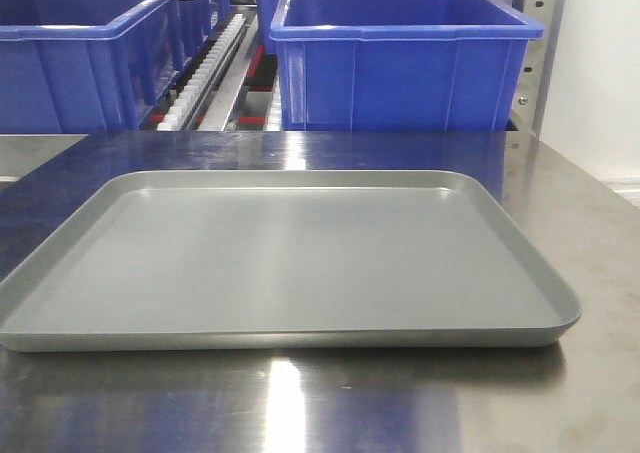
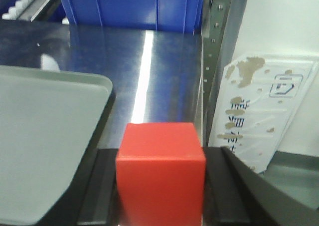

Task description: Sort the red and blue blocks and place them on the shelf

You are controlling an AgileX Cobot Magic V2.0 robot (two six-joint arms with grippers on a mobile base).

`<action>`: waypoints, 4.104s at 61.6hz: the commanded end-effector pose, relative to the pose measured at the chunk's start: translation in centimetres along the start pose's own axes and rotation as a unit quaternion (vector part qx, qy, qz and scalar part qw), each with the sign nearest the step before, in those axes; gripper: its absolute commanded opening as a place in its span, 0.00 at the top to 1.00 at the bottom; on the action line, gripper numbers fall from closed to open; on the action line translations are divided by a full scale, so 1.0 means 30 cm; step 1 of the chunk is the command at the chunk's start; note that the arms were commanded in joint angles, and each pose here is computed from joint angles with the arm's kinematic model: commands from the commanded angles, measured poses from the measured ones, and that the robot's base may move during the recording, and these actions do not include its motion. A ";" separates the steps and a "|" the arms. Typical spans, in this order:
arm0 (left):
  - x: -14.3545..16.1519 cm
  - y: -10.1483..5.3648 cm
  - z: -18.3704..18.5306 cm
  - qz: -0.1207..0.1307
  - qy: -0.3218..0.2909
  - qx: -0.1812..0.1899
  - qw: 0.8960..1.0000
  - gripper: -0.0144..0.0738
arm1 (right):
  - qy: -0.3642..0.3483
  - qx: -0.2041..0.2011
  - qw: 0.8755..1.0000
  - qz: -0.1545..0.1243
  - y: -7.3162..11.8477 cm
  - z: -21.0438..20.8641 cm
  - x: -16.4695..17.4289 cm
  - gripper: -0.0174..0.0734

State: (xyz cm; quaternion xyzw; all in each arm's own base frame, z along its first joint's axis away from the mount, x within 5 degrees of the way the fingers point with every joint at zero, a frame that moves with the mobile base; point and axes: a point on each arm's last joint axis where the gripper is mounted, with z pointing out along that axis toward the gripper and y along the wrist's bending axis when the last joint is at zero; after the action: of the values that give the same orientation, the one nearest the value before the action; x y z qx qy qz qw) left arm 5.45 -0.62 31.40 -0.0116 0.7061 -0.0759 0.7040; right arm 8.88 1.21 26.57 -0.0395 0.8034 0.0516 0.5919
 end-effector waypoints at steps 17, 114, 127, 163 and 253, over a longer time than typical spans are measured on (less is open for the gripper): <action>-0.055 -0.005 -0.002 -0.006 -0.055 0.006 0.998 0.70 | -0.154 0.014 0.985 -0.074 -0.002 -0.014 -0.076 0.71; -0.055 -0.006 -0.002 -0.006 -0.055 0.006 0.998 0.70 | -0.181 0.012 0.981 -0.072 0.000 -0.020 -0.091 0.71; -0.055 -0.006 -0.002 -0.006 -0.055 0.006 0.998 0.70 | -0.181 0.012 0.981 -0.072 0.000 -0.020 -0.091 0.71; -0.055 -0.006 -0.002 -0.006 -0.055 0.006 0.998 0.70 | -0.181 0.012 0.981 -0.072 0.000 -0.020 -0.091 0.71; -0.055 -0.006 -0.002 -0.006 -0.055 0.006 0.998 0.70 | -0.180 0.012 0.981 -0.072 0.000 -0.020 -0.091 0.71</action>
State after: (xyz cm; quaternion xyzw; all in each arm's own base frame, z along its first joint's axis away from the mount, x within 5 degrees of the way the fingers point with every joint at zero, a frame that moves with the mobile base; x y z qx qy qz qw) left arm 5.45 -0.62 31.40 -0.0118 0.7058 -0.0762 0.7042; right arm 9.13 1.12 27.62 -0.0796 0.7202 0.0083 0.6891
